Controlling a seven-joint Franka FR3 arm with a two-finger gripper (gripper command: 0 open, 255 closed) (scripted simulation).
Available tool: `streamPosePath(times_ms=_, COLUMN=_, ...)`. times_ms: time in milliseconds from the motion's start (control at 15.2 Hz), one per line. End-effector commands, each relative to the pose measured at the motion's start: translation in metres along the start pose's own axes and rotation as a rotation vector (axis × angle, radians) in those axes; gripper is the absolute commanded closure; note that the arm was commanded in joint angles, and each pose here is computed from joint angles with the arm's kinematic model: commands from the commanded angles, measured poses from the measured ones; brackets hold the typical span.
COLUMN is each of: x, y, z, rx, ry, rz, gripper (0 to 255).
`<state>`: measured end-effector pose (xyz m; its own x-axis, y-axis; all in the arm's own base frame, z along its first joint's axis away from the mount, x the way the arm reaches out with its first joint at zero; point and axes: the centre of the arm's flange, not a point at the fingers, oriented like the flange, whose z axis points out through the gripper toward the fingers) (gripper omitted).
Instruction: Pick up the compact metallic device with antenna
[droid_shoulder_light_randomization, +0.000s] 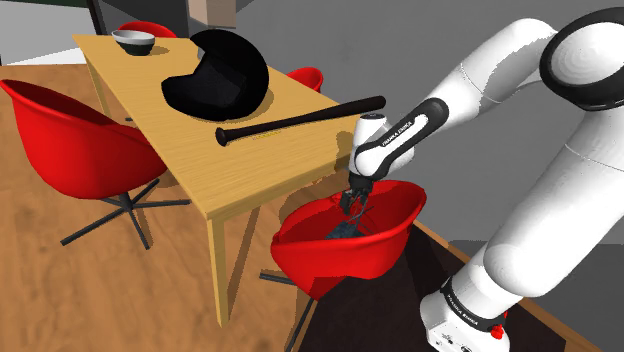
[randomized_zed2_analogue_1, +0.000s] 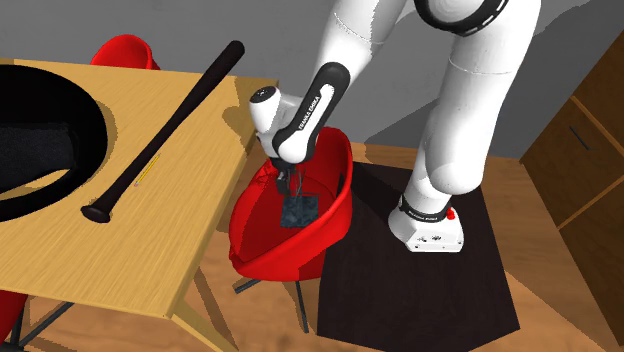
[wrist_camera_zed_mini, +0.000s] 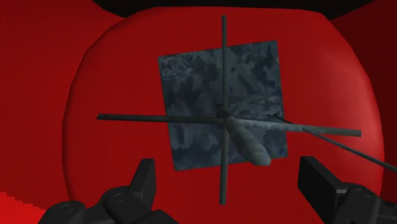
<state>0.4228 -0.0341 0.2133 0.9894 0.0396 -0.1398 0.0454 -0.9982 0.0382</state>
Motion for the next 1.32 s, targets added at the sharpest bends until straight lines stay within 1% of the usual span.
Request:
streamPosePath(times_ms=0, x=0.001, y=-0.001, z=0.012, rx=0.0, ry=0.0, rz=-0.001, gripper=0)
streamPosePath(times_ms=330, x=0.005, y=-0.003, z=0.041, rx=0.0, ry=0.0, rz=-0.001, gripper=0)
streamPosePath(times_ms=462, x=0.005, y=-0.003, z=0.041, rx=0.0, ry=0.0, rz=-0.001, gripper=0)
streamPosePath(times_ms=528, x=0.006, y=-0.003, z=0.041, rx=0.0, ry=0.0, rz=-0.001, gripper=255)
streamPosePath(times_ms=1122, x=0.005, y=-0.003, z=0.041, rx=0.0, ry=0.0, rz=-0.001, gripper=255)
streamPosePath(times_ms=1254, x=0.004, y=-0.002, z=0.031, rx=0.0, ry=0.0, rz=-0.001, gripper=255)
